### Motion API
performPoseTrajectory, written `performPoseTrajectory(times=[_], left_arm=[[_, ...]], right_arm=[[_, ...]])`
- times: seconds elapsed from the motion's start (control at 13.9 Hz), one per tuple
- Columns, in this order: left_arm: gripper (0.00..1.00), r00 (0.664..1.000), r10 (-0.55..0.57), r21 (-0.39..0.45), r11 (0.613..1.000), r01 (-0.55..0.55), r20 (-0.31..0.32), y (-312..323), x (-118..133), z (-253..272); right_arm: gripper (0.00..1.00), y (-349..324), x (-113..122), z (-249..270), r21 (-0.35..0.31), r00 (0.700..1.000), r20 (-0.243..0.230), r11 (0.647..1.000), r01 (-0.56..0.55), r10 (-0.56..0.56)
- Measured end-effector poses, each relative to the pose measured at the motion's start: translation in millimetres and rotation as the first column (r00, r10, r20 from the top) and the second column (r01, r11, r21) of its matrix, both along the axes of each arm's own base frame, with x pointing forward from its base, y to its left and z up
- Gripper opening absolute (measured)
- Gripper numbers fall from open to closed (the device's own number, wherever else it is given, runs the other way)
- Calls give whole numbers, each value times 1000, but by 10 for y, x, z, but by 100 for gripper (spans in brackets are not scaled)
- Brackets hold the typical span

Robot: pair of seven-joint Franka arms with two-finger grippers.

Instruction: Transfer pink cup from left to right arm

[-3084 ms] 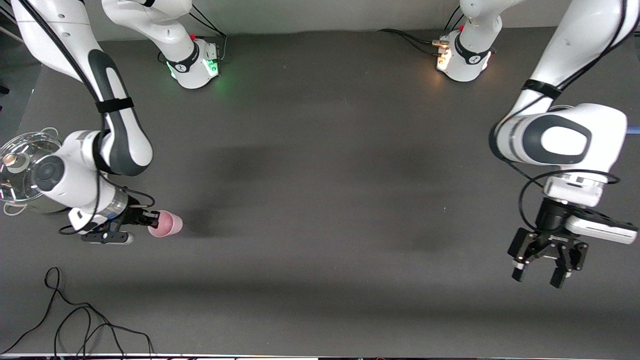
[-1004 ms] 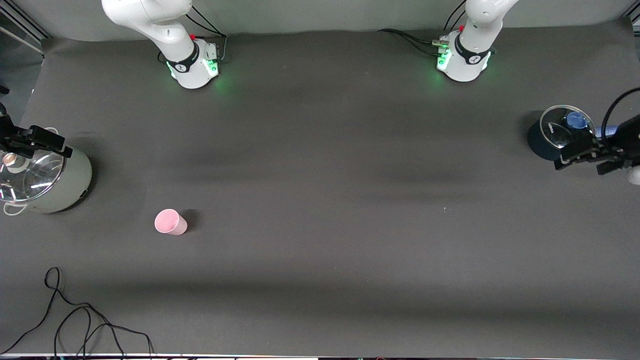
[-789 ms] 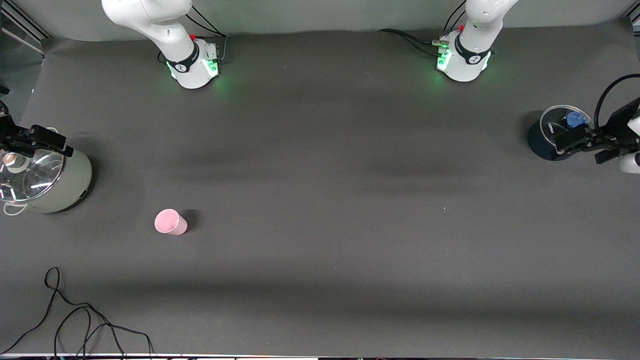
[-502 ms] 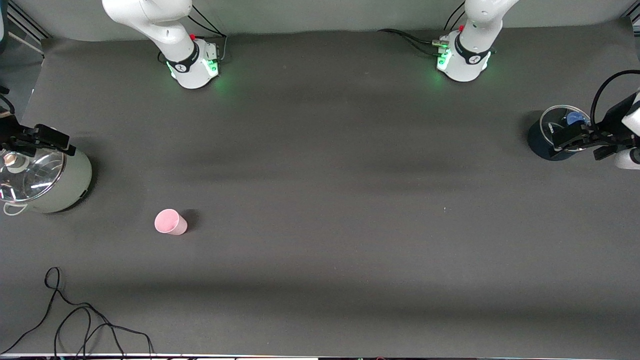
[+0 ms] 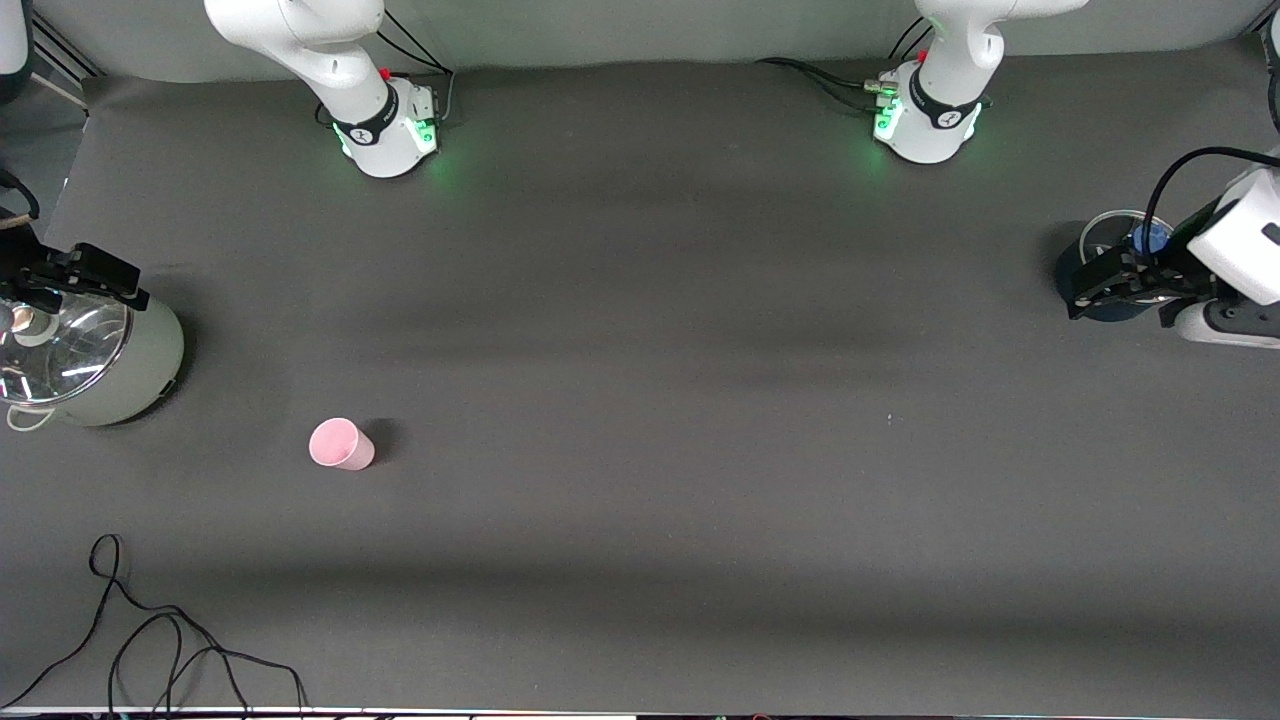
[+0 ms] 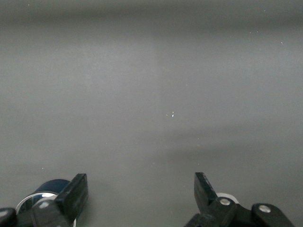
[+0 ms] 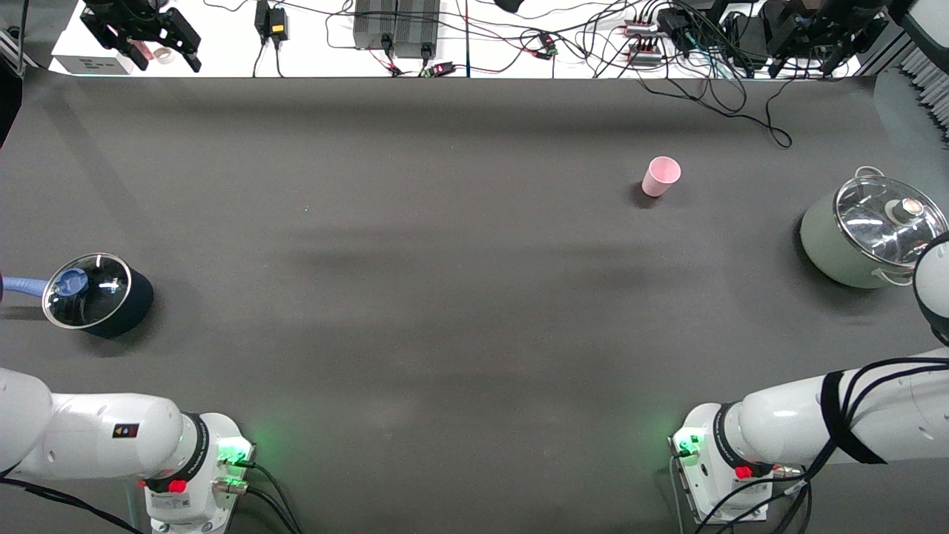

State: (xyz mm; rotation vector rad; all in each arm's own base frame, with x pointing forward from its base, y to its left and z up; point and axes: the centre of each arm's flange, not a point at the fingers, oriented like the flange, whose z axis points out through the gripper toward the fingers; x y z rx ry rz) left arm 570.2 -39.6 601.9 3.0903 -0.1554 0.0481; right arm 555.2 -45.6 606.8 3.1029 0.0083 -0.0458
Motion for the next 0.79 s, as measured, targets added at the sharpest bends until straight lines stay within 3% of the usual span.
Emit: performPoseTrajectory(times=[0.79], left_arm=[[100, 1000, 5, 0, 1000, -5, 8, 32, -11, 36]], right_arm=[[100, -6, 26, -72, 0, 1000, -18, 1000, 2, -2]])
